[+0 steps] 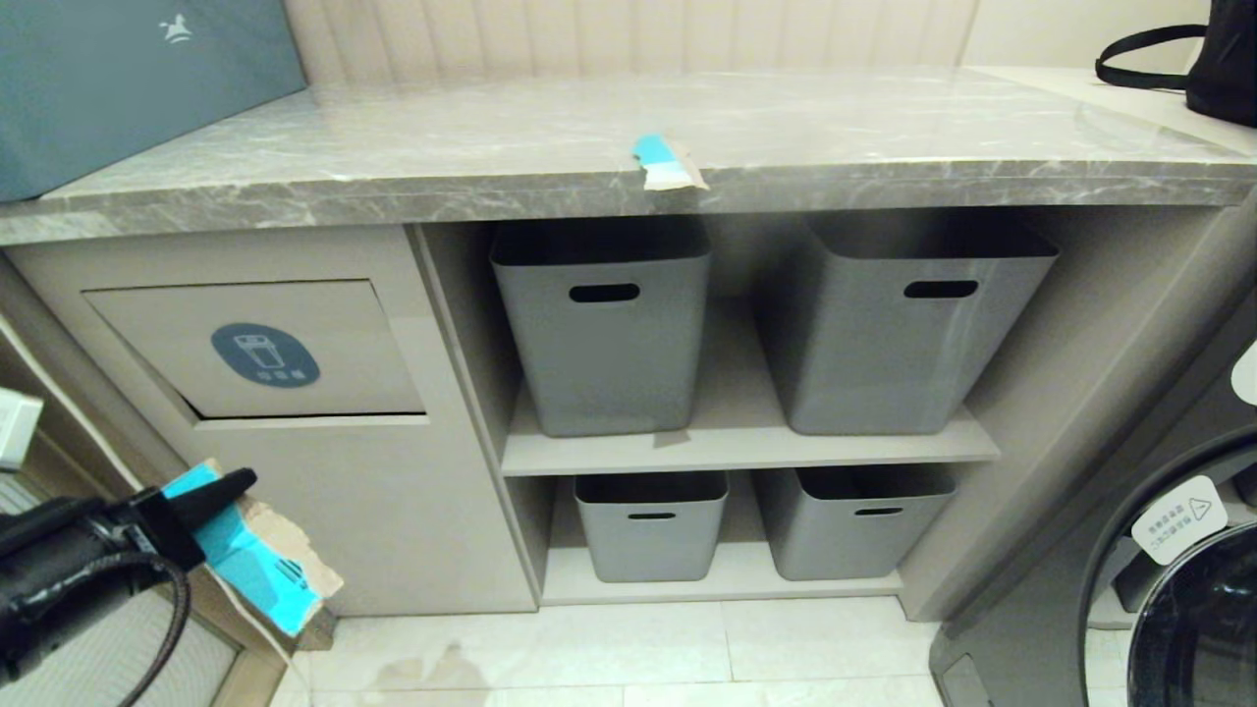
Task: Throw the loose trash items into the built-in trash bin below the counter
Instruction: Put the garbage in the trash can
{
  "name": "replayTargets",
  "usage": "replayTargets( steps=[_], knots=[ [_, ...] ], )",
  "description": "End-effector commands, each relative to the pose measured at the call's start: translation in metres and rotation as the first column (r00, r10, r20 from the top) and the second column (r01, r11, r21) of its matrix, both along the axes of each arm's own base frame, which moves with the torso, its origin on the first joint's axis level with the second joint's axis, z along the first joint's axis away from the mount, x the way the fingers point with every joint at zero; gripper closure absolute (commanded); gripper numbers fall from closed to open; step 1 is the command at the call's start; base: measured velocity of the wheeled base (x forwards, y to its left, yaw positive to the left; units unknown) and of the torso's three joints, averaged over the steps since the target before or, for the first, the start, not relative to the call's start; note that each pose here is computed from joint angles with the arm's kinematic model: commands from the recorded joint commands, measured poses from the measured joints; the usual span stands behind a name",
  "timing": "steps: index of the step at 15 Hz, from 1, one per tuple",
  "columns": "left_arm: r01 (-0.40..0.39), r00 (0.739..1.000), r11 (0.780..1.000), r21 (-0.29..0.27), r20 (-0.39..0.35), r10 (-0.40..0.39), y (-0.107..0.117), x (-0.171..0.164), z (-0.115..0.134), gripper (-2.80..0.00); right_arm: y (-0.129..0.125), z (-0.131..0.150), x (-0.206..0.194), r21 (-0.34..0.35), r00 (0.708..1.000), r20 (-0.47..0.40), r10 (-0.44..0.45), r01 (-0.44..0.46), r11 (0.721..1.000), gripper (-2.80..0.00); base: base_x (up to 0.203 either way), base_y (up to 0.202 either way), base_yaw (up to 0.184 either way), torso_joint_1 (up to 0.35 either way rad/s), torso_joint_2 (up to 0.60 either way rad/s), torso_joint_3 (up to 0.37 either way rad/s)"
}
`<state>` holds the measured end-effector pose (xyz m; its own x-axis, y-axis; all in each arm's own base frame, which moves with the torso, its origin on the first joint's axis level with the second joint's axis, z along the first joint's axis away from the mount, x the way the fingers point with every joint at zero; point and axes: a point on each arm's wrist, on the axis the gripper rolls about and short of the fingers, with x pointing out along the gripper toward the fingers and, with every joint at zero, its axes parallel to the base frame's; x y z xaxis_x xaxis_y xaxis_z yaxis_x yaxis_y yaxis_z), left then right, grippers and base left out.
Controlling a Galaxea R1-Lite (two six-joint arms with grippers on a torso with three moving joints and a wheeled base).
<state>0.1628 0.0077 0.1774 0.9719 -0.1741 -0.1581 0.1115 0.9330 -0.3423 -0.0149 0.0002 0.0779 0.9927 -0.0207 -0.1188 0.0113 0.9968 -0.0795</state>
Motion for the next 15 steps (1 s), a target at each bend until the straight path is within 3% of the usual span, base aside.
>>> replayTargets(
  steps=[1,5,7,9,12,15],
  knots=[
    [-0.042,0.999,0.999,0.009,-0.016,0.042,0.009,0.015,-0.001,0.00,0.000,-0.003,-0.009,-0.002,0.993,0.120,0.003,-0.003,1.000,0.00,0.000,0.000,0.000,0.000,0.00,0.000],
    [-0.096,0.993,0.992,0.086,0.074,0.090,0.030,0.066,-0.002,0.00,0.000,-0.003,-0.008,0.012,0.993,0.118,0.015,-0.017,1.000,0.00,0.000,0.000,0.000,0.000,0.00,0.000],
    [-0.095,0.994,0.984,0.150,0.072,0.085,0.036,0.086,-0.022,0.00,0.000,-0.003,-0.008,0.074,0.993,0.122,0.001,-0.010,0.997,0.00,0.000,0.000,0.000,0.000,0.00,0.000],
    [-0.086,0.995,0.977,0.193,0.068,0.074,0.038,0.099,-0.041,0.00,0.000,-0.003,-0.008,0.093,0.993,0.122,-0.003,-0.008,0.996,0.00,0.000,0.000,0.000,0.000,0.00,0.000],
    [-0.068,0.995,0.975,0.209,0.085,0.051,0.039,0.114,-0.064,0.00,0.000,-0.002,-0.008,0.093,0.992,0.123,-0.004,-0.008,0.996,0.00,0.000,0.000,0.000,0.000,0.00,0.000],
    [-0.099,0.990,0.969,0.225,0.116,0.075,0.054,0.140,-0.085,0.00,0.000,-0.003,-0.008,0.093,0.993,0.122,-0.003,-0.008,0.996,0.00,0.000,0.000,0.000,0.000,0.00,0.000]
  ],
)
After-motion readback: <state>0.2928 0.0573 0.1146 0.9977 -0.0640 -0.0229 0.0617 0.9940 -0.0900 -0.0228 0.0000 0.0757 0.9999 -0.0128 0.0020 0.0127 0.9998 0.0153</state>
